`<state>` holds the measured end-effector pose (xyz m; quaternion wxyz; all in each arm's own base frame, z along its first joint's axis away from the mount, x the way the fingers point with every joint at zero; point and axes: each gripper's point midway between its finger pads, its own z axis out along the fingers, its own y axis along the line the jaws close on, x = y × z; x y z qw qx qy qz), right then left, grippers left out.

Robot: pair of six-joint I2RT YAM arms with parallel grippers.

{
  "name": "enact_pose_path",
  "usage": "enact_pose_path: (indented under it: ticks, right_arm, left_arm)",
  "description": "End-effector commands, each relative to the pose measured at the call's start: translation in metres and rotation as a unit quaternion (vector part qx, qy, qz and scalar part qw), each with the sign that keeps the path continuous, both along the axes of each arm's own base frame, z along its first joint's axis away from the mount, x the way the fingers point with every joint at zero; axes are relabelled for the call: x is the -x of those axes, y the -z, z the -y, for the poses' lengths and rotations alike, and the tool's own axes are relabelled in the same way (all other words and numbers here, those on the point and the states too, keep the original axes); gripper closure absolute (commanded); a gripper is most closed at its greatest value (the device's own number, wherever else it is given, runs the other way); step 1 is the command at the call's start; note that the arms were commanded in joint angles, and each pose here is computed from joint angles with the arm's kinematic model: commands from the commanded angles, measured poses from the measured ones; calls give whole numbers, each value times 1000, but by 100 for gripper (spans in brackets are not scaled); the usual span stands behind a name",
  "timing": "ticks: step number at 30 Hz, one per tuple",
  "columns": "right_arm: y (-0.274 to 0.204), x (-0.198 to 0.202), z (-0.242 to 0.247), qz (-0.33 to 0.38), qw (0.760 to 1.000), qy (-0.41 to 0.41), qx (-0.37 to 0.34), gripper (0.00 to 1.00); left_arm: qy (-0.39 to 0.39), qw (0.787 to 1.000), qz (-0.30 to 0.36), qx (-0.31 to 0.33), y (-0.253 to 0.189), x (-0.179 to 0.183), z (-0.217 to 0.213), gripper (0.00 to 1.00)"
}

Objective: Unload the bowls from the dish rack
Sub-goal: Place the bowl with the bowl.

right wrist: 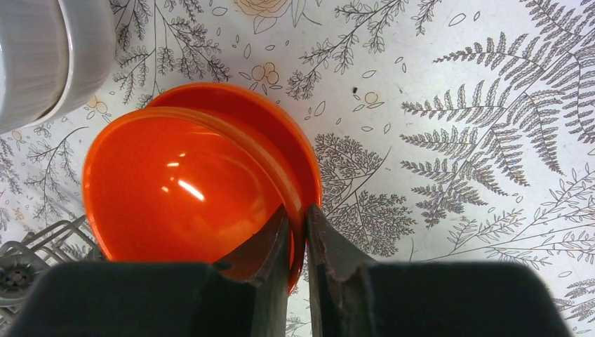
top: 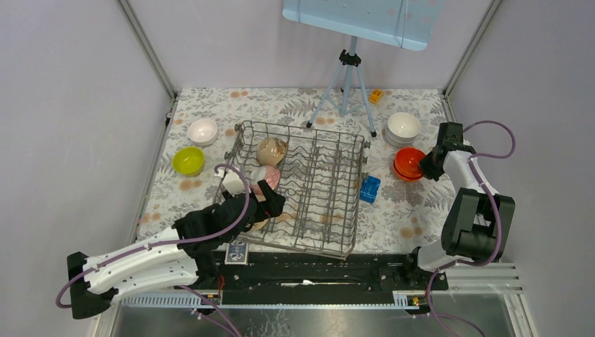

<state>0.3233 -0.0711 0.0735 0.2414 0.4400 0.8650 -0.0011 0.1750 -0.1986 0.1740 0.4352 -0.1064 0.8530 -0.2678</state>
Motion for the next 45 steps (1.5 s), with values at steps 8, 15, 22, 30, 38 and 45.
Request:
enact_pose_path:
  ticks: [8,15,22,30,38,45]
  right_arm:
    - [-15,-18,-2,30,999,-9,-11,73]
    - [-20,-15,0,28,1000,-9,-3,62]
    - [-39,-9,2,33,999,-8,10,55]
    - [-29,7,0,21,1000,-7,11,60]
    - [-16,12,-5,10,1000,-13,0,64]
    - [-13,10,-6,14,1000,-14,-3,80]
  left_arm:
    - [-9,1000,3,22,-7,0,-3,1]
    - [-7,1000,0,18,-7,-1,0,1]
    - [-2,1000,4,14,-6,-2,3,1]
    - [5,1000,2,18,-5,0,5,1]
    - [6,1000,0,22,-3,2,4,1]
    - [5,1000,-5,27,-1,3,4,1]
